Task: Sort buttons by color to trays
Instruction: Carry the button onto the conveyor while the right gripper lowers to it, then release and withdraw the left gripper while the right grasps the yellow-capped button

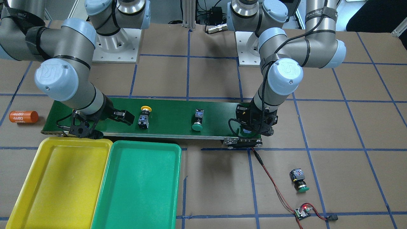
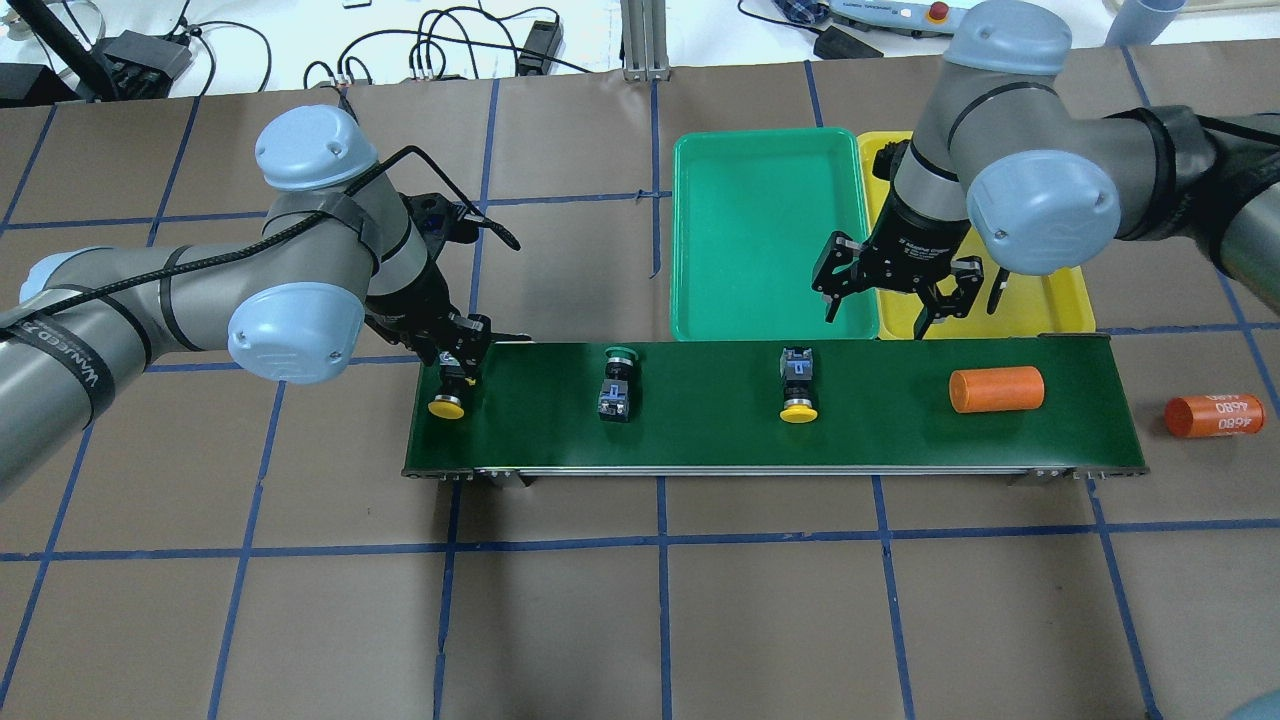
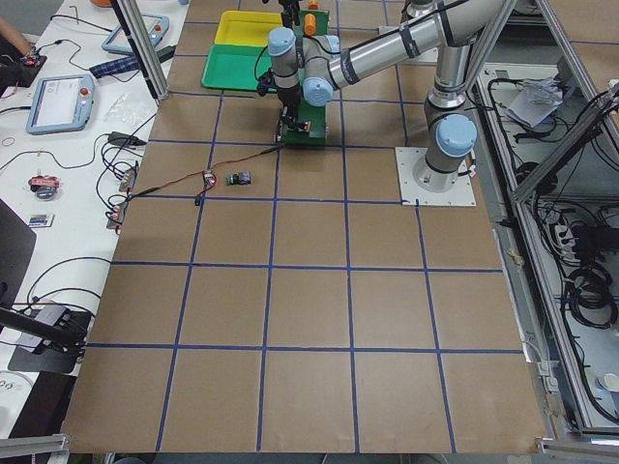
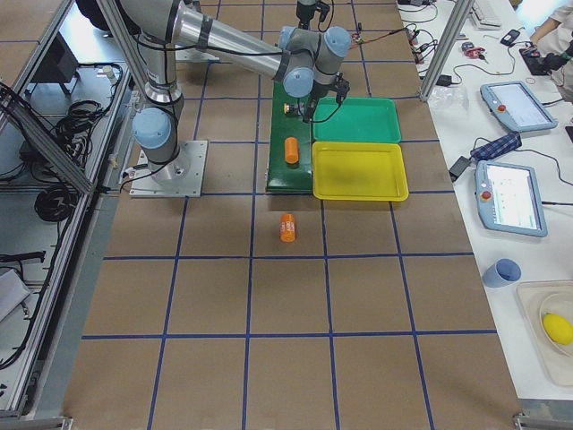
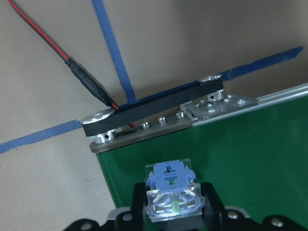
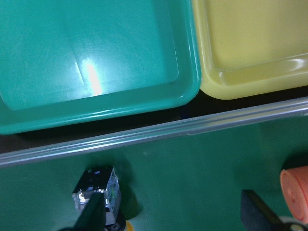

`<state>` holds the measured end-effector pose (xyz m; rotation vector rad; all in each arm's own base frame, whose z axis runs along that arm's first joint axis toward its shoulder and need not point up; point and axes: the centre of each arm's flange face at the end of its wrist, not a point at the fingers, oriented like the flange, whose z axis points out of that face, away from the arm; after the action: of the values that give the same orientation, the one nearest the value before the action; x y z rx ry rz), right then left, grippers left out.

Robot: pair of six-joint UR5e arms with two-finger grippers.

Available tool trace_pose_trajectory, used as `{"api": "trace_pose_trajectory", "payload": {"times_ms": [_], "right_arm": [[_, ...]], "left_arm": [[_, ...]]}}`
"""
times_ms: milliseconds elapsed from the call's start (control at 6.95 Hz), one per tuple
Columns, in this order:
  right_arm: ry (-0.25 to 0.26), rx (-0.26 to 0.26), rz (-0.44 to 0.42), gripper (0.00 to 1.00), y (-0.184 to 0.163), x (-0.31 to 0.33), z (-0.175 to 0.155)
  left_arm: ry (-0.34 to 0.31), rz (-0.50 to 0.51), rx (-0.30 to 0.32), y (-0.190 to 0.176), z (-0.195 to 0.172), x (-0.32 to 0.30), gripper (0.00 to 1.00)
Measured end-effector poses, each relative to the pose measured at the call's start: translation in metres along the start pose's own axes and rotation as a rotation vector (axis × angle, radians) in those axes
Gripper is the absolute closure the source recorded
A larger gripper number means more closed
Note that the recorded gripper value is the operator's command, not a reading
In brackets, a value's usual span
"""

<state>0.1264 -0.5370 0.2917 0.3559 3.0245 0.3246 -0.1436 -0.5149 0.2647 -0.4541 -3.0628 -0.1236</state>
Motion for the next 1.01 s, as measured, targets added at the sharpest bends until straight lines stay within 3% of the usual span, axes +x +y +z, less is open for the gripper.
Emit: {"api": "trace_pose_trajectory", "payload": {"times_ms": [432,576,1008], "right_arm": [[-0.007,-0.006,-0.004,0.00,0.006,0.002,0.018],[-0.009,-0.002,-0.004,0.00,0.007,0.002,0.022],[-0.009,-0.002,-0.006,0.00,0.006,0.003,0.030]], "left_arm": [[-0.022,-0.017,0.065,-0.011,-0.038,-0.013,0.00],[-0.028,-0.071,0.093,-0.022,-0.053,-0.048,0.00],[-0.033,-0.240,0.126,-0.047,-0.027,-0.169,0.00]]}}
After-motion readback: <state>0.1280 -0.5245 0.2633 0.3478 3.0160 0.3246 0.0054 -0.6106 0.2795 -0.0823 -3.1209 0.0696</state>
